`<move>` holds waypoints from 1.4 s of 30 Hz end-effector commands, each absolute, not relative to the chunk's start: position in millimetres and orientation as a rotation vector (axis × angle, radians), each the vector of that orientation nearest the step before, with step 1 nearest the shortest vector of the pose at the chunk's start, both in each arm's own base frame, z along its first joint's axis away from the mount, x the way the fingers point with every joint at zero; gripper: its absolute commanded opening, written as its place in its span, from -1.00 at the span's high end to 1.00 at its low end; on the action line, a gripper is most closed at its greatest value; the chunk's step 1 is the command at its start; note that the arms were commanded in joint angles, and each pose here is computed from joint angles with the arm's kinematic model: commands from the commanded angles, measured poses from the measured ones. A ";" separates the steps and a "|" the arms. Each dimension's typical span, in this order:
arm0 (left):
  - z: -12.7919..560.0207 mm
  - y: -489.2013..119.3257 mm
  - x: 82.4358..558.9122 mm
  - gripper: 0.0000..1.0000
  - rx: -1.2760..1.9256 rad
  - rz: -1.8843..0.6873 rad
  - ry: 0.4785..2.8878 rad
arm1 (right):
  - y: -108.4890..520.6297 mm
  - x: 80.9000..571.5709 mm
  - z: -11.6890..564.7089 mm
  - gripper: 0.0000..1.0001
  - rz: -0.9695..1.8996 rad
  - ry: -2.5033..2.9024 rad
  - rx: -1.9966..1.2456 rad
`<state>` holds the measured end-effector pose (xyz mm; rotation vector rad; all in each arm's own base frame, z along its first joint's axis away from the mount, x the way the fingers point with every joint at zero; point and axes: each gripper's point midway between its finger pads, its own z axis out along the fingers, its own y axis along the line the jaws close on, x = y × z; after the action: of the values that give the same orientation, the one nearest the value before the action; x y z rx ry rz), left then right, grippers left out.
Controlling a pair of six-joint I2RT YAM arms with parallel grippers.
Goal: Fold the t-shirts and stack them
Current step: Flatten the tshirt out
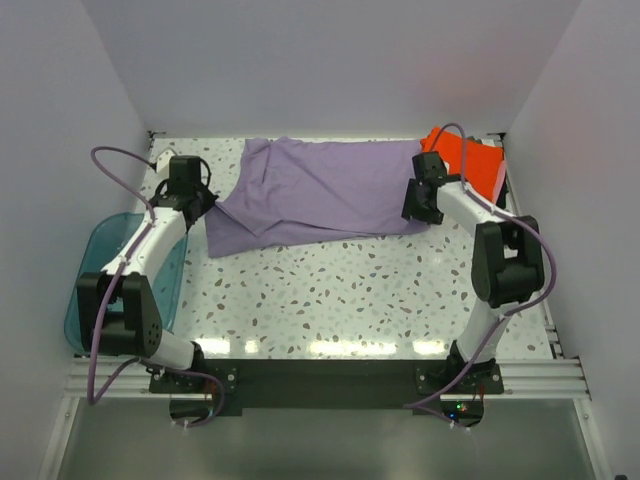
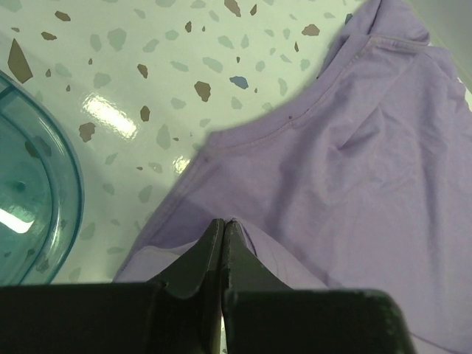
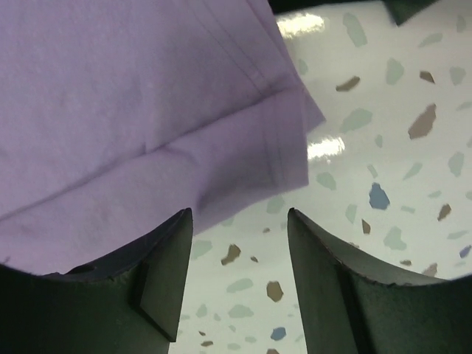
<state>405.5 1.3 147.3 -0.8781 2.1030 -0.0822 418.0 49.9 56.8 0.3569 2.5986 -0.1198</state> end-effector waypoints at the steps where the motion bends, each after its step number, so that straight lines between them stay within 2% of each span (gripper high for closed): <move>1: 171.1 8.9 423.0 1.00 -0.862 -0.091 2.019 | 43.6 412.7 90.9 -0.16 -0.111 2.478 0.412; 7: 165.8 12.3 419.5 1.00 -0.884 -0.085 2.027 | 27.9 393.4 89.6 -0.12 -0.117 2.411 0.502; 9: 167.3 12.1 419.6 1.00 -0.882 -0.088 2.024 | 26.0 393.0 85.2 -0.05 -0.117 2.422 0.505; 16: 167.4 9.9 419.0 1.00 -0.877 -0.101 2.029 | 25.1 412.8 61.8 0.08 -0.063 2.463 0.506; 29: 171.7 7.4 413.9 1.00 -0.871 -0.126 2.026 | 26.2 437.0 44.6 0.09 -0.023 2.413 0.533; 31: 170.2 6.9 412.4 1.00 -0.868 -0.127 2.031 | 26.1 438.5 40.3 0.16 -0.023 2.407 0.535; 32: 170.8 6.4 411.8 1.00 -0.867 -0.130 2.032 | 26.5 439.3 38.3 0.30 -0.022 2.410 0.536; 39: 171.4 3.5 401.6 1.00 -0.865 -0.150 2.039 | 27.7 428.7 37.0 0.98 -0.019 2.446 0.548; 42: 176.0 1.3 391.7 1.00 -0.859 -0.169 2.037 | 24.3 407.4 51.4 1.00 -0.034 2.470 0.563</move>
<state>396.1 0.3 151.3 -0.8779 2.1047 -0.1270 417.6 28.9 26.3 0.5345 2.4988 -0.0270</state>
